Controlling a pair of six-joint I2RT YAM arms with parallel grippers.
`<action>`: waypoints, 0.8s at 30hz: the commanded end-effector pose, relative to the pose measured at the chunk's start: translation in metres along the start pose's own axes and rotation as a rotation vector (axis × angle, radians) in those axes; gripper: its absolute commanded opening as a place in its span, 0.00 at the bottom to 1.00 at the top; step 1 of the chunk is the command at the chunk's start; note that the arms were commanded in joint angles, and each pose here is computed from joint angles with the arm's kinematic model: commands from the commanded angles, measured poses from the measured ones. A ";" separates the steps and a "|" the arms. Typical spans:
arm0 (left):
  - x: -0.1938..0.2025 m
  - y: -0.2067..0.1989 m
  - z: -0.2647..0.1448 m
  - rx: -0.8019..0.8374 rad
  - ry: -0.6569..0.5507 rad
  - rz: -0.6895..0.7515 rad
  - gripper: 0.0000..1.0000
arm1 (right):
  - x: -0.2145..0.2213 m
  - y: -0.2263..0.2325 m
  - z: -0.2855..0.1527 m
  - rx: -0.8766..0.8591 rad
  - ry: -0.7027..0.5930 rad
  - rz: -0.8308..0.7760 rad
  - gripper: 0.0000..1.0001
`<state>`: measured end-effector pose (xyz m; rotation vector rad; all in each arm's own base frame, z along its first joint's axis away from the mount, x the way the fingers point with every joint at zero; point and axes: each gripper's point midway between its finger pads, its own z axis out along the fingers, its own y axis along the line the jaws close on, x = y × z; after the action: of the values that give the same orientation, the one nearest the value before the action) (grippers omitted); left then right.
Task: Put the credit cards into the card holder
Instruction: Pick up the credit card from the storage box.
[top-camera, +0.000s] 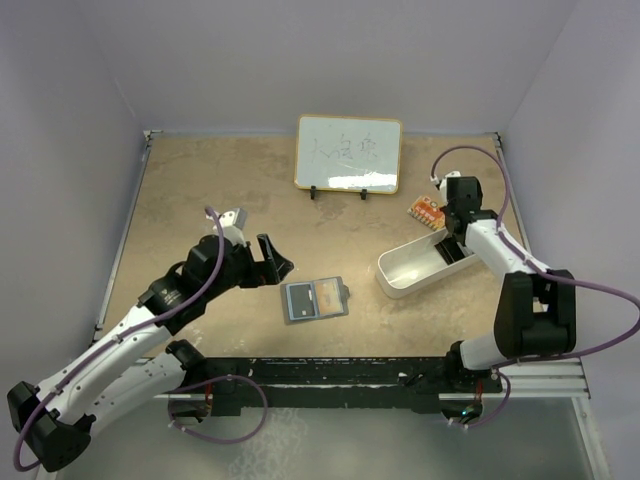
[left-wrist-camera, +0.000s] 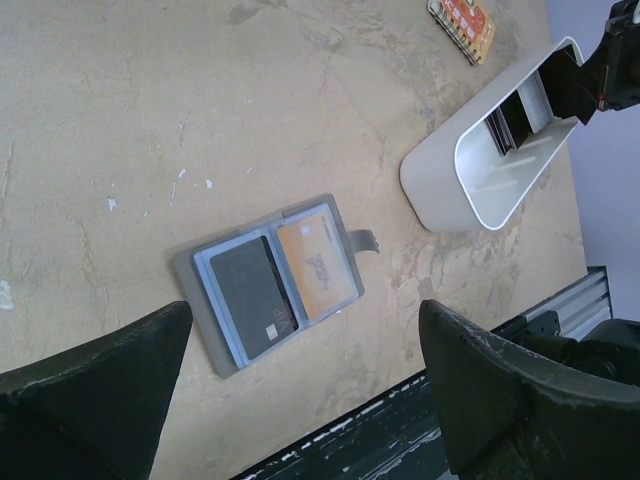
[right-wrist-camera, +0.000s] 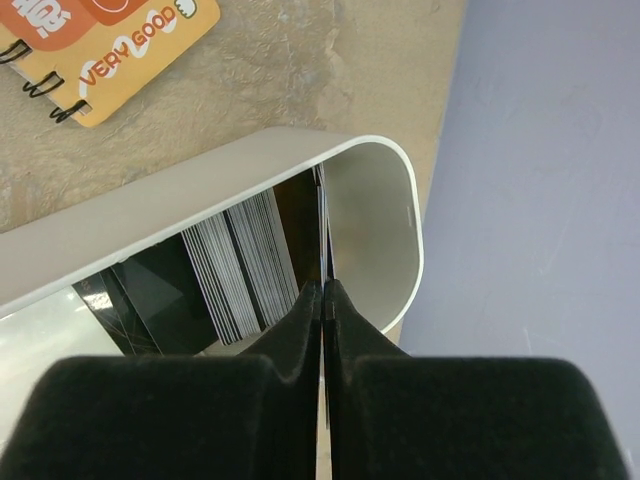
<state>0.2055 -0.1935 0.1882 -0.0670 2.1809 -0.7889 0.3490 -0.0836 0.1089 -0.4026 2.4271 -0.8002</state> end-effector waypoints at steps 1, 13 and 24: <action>-0.011 -0.009 -0.003 0.035 -0.045 -0.008 0.92 | -0.020 -0.023 -0.023 0.022 -0.047 0.091 0.00; -0.005 -0.015 0.003 0.077 -0.028 -0.037 0.92 | -0.034 -0.031 -0.054 -0.029 -0.106 0.206 0.00; -0.006 -0.028 0.006 0.131 -0.023 -0.098 0.90 | -0.086 -0.008 -0.128 -0.372 -0.322 0.551 0.00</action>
<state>0.2044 -0.2055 0.1850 -0.1039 2.1757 -0.8833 0.3470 -0.0357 0.2048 -0.0749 2.2936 -0.3625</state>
